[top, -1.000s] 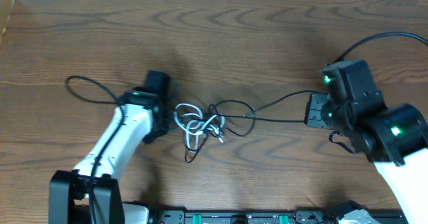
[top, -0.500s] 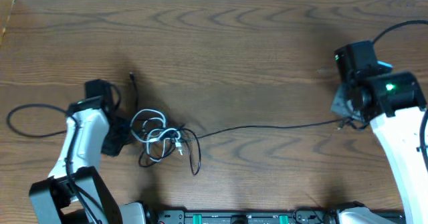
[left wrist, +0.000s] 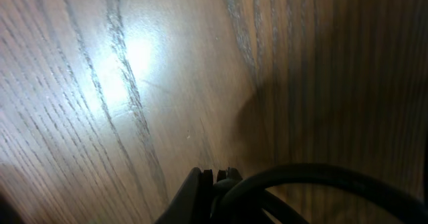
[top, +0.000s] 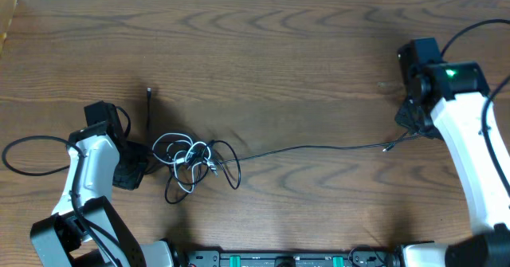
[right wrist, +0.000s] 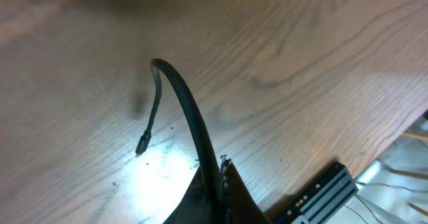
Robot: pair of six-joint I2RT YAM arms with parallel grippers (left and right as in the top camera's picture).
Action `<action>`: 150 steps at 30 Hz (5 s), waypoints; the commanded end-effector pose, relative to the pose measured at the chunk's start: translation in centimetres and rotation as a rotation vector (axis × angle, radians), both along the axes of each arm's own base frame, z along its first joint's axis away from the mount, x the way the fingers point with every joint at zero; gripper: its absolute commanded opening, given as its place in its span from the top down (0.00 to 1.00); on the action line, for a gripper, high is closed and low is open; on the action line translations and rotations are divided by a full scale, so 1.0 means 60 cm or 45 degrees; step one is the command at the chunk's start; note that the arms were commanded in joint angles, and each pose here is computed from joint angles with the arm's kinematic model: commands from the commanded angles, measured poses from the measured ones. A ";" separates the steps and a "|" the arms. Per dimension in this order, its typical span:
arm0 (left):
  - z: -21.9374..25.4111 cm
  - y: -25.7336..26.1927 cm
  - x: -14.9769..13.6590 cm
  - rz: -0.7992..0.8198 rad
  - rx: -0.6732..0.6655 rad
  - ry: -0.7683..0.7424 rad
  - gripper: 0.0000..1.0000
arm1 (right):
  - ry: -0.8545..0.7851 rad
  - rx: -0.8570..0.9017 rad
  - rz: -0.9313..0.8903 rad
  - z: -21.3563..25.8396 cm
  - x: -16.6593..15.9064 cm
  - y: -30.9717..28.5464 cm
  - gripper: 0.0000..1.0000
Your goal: Untangle cables
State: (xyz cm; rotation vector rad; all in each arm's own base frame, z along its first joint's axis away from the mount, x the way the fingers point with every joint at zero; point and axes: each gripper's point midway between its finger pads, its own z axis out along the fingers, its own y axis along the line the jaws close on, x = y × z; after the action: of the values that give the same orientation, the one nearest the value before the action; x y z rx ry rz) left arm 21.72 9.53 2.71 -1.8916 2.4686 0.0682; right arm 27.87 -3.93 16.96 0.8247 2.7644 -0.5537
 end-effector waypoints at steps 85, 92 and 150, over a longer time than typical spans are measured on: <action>0.009 -0.141 0.108 -0.683 -0.183 -0.313 0.87 | -0.013 0.891 0.192 -0.171 -0.016 0.652 0.58; 0.009 -0.141 0.109 -0.683 -0.183 -0.314 0.87 | -0.008 0.962 0.212 -0.165 -0.039 0.691 0.59; 0.009 -0.141 0.109 -0.679 -0.183 -0.314 0.86 | -0.353 0.933 0.163 -0.249 -0.007 0.737 0.68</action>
State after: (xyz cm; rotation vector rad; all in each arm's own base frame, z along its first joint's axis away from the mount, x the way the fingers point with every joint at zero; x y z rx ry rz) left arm 28.52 0.99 3.55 -1.1432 2.7367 -0.3587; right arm 27.52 40.70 4.71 0.7416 2.7050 0.6729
